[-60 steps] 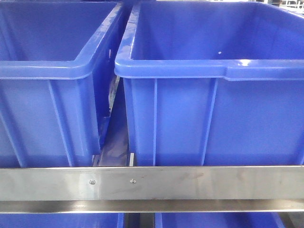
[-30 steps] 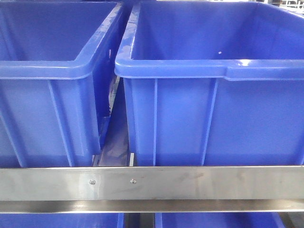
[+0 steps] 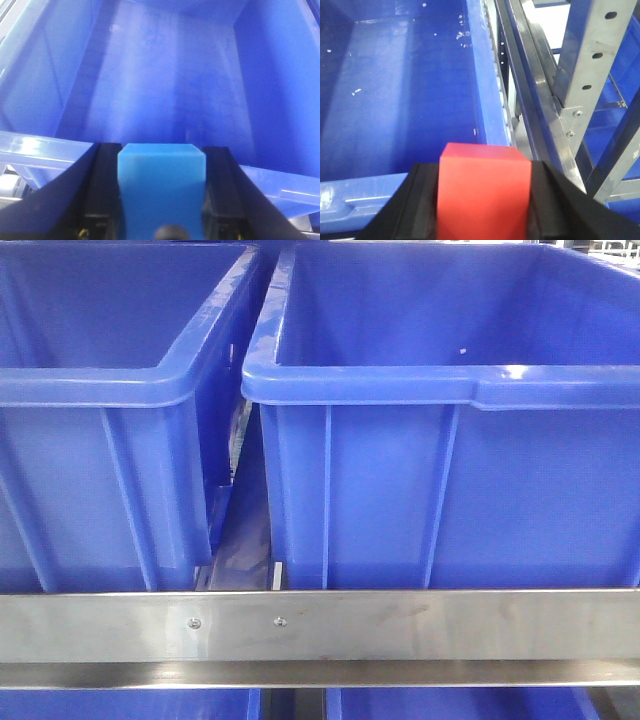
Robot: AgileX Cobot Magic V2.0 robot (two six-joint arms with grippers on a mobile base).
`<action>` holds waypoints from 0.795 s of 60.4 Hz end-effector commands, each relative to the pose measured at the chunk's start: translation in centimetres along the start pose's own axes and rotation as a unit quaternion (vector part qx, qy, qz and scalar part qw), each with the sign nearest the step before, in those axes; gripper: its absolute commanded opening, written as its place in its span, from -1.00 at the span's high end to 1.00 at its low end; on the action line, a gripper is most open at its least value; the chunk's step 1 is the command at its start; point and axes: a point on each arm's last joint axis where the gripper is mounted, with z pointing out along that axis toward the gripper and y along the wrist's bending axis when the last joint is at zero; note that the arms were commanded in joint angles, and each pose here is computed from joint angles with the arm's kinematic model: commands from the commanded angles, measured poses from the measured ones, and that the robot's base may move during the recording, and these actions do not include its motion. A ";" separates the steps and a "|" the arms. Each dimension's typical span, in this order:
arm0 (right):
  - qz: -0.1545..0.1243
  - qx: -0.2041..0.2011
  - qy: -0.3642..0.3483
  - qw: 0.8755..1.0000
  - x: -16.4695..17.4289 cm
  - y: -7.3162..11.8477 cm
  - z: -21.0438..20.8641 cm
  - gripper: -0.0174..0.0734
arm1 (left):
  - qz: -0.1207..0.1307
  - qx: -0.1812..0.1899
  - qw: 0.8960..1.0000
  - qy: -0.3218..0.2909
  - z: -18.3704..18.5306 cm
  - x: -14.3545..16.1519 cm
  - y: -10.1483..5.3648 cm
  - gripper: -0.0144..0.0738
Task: Sort and place red and blue blocks on shelf
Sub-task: 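Move both held cubes over the upper blue bins on the shelf, then open the left gripper to drop the blue cube into its bin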
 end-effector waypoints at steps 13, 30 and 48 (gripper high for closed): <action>-0.003 -0.008 -0.060 0.998 -1.7 0.2 -0.4 0.49 | -0.002 0.019 0.998 -0.059 -0.3 -1.6 -0.5 0.39; -0.003 -0.010 -0.065 0.998 -1.8 0.2 -0.4 0.49 | -0.002 0.020 0.998 -0.061 -0.3 -1.7 -0.5 0.39; -0.003 -0.015 -0.086 0.996 -2.2 0.3 -0.4 0.49 | -0.003 0.034 0.994 -0.101 -0.5 -2.4 -0.8 0.39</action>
